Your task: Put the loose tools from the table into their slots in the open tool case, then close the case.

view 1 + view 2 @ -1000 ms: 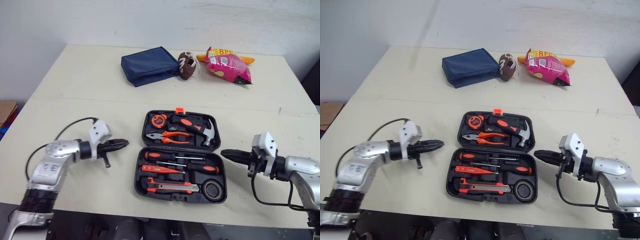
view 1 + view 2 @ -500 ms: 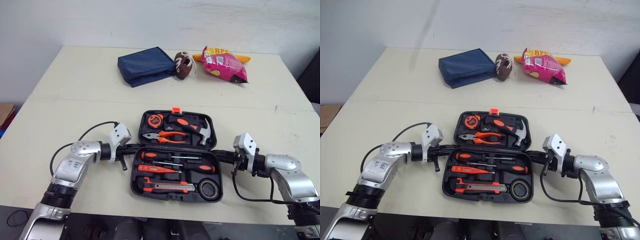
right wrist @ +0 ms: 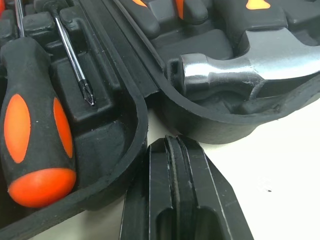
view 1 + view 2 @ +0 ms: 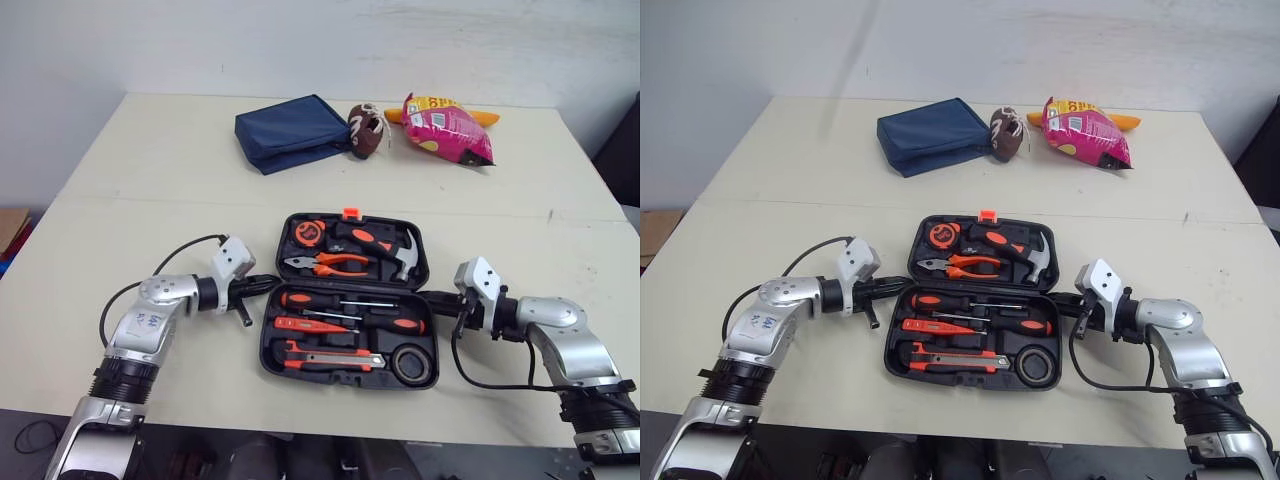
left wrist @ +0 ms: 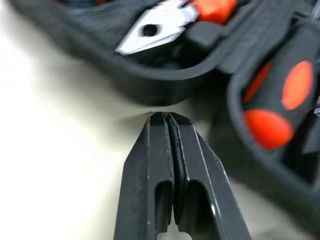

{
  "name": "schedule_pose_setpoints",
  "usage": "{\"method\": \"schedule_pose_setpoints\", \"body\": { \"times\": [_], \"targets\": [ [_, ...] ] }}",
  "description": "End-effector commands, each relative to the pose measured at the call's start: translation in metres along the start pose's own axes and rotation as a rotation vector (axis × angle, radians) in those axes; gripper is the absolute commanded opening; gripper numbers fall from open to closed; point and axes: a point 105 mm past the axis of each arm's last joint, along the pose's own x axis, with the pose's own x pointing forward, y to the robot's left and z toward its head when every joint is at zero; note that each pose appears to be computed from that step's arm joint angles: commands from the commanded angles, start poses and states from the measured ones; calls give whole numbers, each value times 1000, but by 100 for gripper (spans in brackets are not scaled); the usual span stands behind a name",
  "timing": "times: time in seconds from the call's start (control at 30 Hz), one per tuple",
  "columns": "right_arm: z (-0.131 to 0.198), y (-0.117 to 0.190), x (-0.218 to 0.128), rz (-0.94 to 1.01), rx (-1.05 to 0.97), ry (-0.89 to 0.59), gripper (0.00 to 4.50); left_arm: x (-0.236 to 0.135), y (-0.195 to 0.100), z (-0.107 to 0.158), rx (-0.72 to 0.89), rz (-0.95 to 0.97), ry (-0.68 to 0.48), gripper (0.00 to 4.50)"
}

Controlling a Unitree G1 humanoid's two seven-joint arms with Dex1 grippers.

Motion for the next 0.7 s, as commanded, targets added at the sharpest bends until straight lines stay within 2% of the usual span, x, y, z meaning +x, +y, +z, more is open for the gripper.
{"method": "schedule_pose_setpoints", "body": {
  "times": [0.03, 0.07, 0.13, 0.2, 0.23, 0.27, 0.33, 0.37, 0.4, 0.47, 0.5, 0.6, 0.7],
  "targets": [
    [12, -15, -17, -60, -29, -5, 0, -22, 13, 3, 15, 60, -26, 5],
    [12, -19, -25, -77, -17, 1, 0, -29, 15, 2, 19, 70, -29, 5],
    [12, -18, -39, -56, 23, 26, 64, -46, 25, -1, 2, 121, -30, 0],
    [15, -20, -50, -74, 15, 47, 142, -61, 29, 0, 1, 139, -30, 55],
    [19, -22, -59, -96, 23, 53, 194, -70, 29, 8, -2, 138, -54, 82],
    [22, -23, -66, -109, 31, 57, 248, -76, 29, 13, -4, 135, -71, 127],
    [14, -27, -85, -225, 270, 235, 350, -84, 25, 29, -128, 116, -42, 221],
    [19, -21, -87, -211, 362, 245, 416, -83, 25, 36, -166, 122, -32, 282],
    [29, -13, -86, -173, 444, 221, 446, -81, 24, 45, -200, 113, -36, 312],
    [45, -5, -83, -131, 524, 177, 450, -76, 23, 57, -244, 103, -50, 414],
    [50, -6, -81, -147, 572, 172, 450, -72, 24, 61, -280, 102, -48, 445],
    [56, -17, -71, -225, 682, 261, 450, -49, 20, 72, -457, 50, -19, 445],
    [65, -27, -56, -262, 717, 252, 450, -38, 24, 68, -488, 89, 68, 445]
  ]
}}
